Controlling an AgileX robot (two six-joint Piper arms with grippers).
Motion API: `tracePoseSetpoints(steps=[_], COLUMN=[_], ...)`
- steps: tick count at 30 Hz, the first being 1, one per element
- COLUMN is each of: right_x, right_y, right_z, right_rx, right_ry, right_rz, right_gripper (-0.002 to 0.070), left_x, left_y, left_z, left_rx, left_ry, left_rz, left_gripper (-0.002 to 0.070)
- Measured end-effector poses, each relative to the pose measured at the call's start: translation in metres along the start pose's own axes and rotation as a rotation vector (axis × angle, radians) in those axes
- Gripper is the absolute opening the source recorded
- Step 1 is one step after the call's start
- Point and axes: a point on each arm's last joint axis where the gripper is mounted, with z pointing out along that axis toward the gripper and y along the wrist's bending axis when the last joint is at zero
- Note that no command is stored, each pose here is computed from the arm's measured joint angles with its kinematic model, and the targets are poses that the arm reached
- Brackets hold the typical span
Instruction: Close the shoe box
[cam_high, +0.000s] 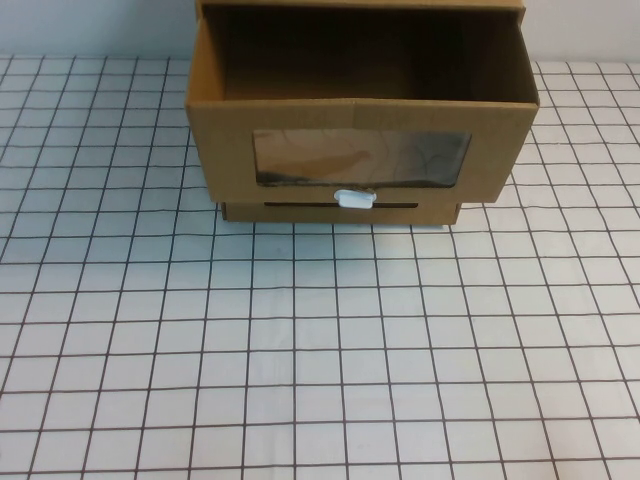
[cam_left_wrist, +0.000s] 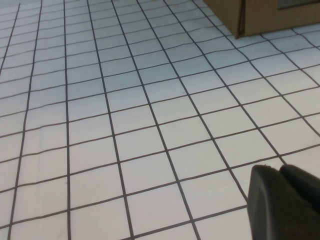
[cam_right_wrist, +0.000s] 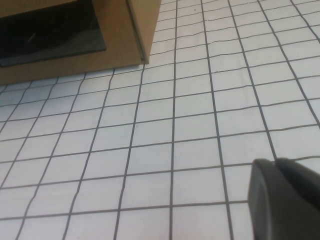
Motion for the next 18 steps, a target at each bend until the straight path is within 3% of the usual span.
tracePoseSetpoints(steps=[11,14,18], right_x=[-0.006,-0.022,-0.047], right_y=[0.002,0.004,0.005], right_z=[0.000,-0.003,-0.013], right_rx=[-0.027,-0.048,-0.079], right_ry=[-0.061,-0.244,-0.543], right_rz=[0.058,0.066,0.075], right_gripper=[-0.0017,-0.0017,-0.0017], left_x=[-0.002,-0.017,-0.050], left_y=[0.000,0.002,0.007], left_z=[0.000,-0.002,-0.015], left_rx=[-0.003,-0.021,-0.063], left_ry=[-0.027,-0.191,-0.584], left_rz=[0.000,-0.006,-0.057], left_gripper=[-0.0002,-0.0002,-0.0002])
